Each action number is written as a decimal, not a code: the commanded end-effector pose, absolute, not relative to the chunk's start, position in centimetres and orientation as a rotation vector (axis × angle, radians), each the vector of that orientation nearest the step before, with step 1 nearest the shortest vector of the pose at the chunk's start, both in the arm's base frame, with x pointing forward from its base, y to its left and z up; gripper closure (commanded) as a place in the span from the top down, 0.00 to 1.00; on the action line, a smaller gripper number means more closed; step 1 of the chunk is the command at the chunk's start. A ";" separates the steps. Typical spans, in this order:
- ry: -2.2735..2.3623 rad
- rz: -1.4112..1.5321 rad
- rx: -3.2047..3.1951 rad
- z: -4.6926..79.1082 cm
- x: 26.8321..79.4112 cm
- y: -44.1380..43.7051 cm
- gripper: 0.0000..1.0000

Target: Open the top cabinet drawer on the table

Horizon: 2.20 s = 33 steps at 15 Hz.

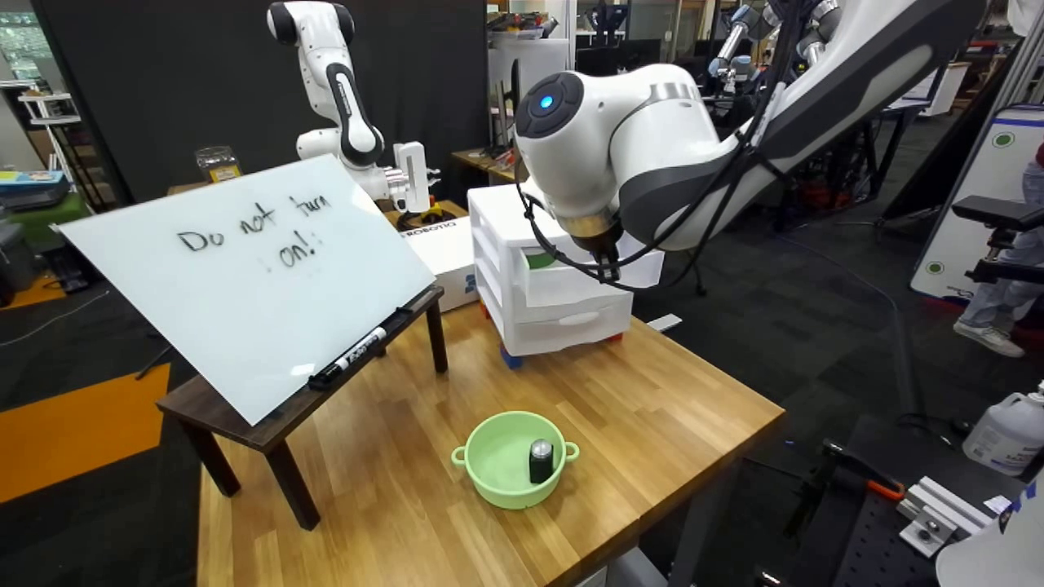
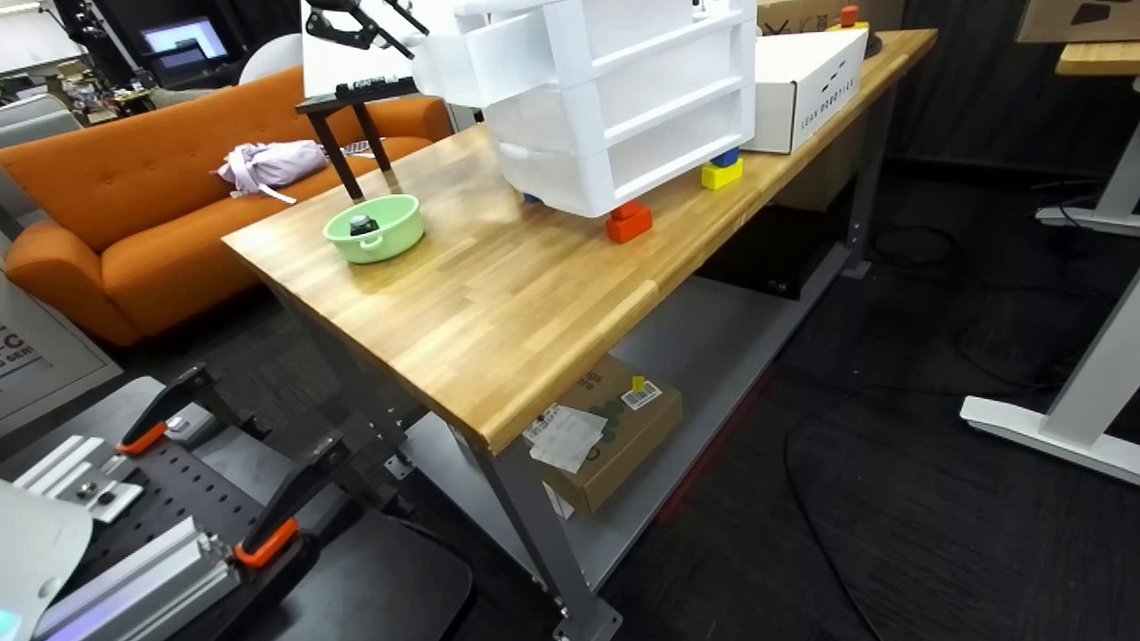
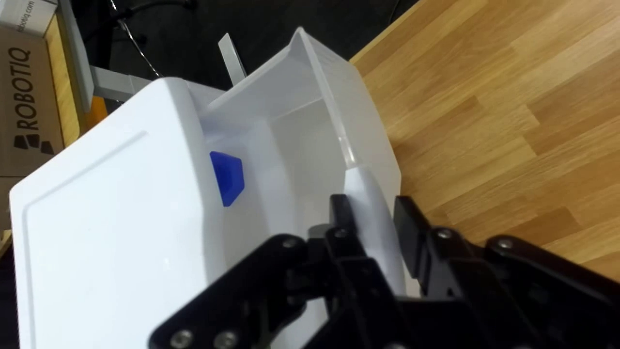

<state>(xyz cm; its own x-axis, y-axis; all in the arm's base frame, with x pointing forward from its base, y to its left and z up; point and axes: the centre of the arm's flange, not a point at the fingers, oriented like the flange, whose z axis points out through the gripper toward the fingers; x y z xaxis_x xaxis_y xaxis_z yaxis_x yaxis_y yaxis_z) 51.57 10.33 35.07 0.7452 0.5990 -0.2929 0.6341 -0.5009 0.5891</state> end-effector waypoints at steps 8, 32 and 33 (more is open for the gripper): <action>0.919 -0.077 2.264 34.9 49.3 10.7 0.12; 1.037 -0.048 2.201 34.9 45.6 14.8 0.12; 1.046 -0.043 2.196 35.0 45.3 15.1 0.12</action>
